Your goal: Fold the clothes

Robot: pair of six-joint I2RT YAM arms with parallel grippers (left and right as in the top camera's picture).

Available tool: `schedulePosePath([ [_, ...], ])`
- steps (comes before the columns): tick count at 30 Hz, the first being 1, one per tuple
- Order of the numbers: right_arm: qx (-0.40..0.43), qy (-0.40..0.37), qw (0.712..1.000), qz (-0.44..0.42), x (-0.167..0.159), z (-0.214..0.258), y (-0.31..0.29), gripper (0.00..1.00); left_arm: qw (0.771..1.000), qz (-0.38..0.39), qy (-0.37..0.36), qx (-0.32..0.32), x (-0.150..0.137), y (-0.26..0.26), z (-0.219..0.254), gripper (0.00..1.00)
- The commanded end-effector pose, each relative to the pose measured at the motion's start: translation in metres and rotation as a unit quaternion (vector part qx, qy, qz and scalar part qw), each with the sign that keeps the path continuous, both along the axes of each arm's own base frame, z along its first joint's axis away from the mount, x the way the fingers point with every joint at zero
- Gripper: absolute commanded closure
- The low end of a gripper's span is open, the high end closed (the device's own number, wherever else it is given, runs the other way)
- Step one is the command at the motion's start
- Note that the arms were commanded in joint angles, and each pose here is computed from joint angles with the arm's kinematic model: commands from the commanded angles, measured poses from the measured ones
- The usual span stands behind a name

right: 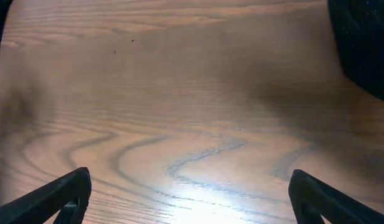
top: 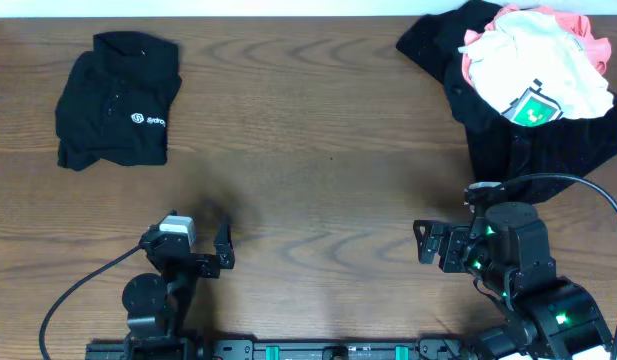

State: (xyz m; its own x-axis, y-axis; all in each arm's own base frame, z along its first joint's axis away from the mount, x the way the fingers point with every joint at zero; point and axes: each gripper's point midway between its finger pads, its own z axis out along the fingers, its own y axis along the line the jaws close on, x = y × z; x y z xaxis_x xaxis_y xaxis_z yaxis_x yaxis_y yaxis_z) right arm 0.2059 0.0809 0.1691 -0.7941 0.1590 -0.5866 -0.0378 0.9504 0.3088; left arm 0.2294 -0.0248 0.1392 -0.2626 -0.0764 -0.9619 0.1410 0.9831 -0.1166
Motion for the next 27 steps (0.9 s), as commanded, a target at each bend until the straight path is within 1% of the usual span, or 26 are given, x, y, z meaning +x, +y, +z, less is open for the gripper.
schedulePosePath([
  [1,0.006,0.003,1.0,0.0,-0.001,-0.001,0.002,0.01,1.0,0.002,0.008,0.006,0.001,0.001,-0.01,0.02],
  [19,0.004,0.002,1.0,-0.002,-0.001,-0.001,0.001,0.01,1.0,0.002,0.007,0.006,0.001,0.001,-0.01,0.02],
  [22,-0.033,-0.01,0.999,-0.004,0.0,-0.002,-0.009,0.01,1.0,0.002,0.008,0.006,0.001,0.001,-0.01,0.02],
  [25,-0.078,-0.05,0.996,0.007,-0.002,0.001,-0.021,0.01,1.0,0.002,0.008,0.006,0.001,0.001,-0.01,0.02],
  [27,-0.091,-0.078,0.993,0.019,-0.006,-0.001,-0.025,0.01,1.0,0.002,0.008,0.006,0.001,0.001,-0.01,0.02],
])
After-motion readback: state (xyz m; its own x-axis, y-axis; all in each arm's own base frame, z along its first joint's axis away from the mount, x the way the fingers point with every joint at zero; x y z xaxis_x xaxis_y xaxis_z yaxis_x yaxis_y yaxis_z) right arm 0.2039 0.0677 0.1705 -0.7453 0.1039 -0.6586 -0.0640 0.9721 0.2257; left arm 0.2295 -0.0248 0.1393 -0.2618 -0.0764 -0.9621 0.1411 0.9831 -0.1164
